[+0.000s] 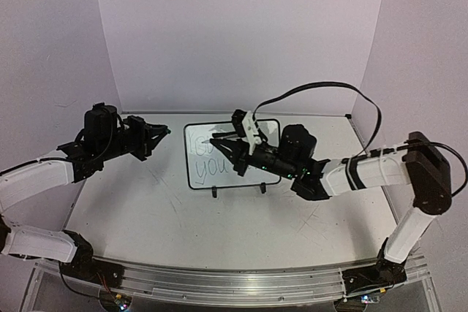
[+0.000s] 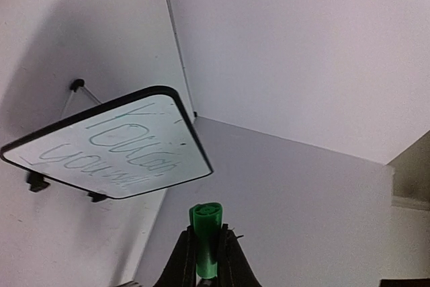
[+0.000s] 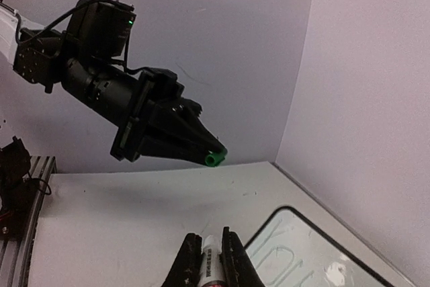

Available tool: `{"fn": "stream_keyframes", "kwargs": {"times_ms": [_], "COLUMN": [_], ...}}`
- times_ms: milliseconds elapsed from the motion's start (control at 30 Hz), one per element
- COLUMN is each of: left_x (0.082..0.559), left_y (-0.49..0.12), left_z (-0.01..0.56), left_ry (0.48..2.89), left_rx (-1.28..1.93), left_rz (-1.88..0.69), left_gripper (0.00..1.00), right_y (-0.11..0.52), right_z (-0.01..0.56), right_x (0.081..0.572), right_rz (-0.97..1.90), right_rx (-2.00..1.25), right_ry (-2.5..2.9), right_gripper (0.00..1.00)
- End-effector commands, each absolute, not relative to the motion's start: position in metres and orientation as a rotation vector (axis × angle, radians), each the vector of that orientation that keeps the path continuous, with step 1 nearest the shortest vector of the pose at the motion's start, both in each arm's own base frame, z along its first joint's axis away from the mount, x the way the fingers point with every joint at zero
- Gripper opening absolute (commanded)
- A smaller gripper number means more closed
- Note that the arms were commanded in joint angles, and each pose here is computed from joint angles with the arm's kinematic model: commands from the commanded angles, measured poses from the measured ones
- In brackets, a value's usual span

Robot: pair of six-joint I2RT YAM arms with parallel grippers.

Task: Write a sentence on the whiteboard
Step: Insert the whiteboard marker without the cap into the pen cap.

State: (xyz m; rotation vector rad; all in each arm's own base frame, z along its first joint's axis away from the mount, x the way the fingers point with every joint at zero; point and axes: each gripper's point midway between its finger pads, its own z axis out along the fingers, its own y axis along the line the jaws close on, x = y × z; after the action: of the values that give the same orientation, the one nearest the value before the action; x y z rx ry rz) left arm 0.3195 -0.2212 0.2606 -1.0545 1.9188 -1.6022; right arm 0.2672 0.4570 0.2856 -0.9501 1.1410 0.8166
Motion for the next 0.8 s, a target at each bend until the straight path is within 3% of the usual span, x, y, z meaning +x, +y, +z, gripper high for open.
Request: {"fn": "stream_keyframes", "kwargs": {"times_ms": [0,767], "left_x": [0.319,0.322], "left_y": [-0.216,-0.219], "left_z": [0.3,0.304], "left_ry": [1.706,1.687], "left_rx": [-1.215,-1.272], "left_rz": [-1.831,-1.872], "left_gripper": [0.0,0.0], "right_y": [0.474,0.528], "right_z": [0.356,0.337], "right_x": [0.258,0.292], "right_rz": [0.781,0.765], "right_rx": [-0.828,-0.747], "right_ry": [0.84,0.888], "right_gripper": [0.0,0.0]}}
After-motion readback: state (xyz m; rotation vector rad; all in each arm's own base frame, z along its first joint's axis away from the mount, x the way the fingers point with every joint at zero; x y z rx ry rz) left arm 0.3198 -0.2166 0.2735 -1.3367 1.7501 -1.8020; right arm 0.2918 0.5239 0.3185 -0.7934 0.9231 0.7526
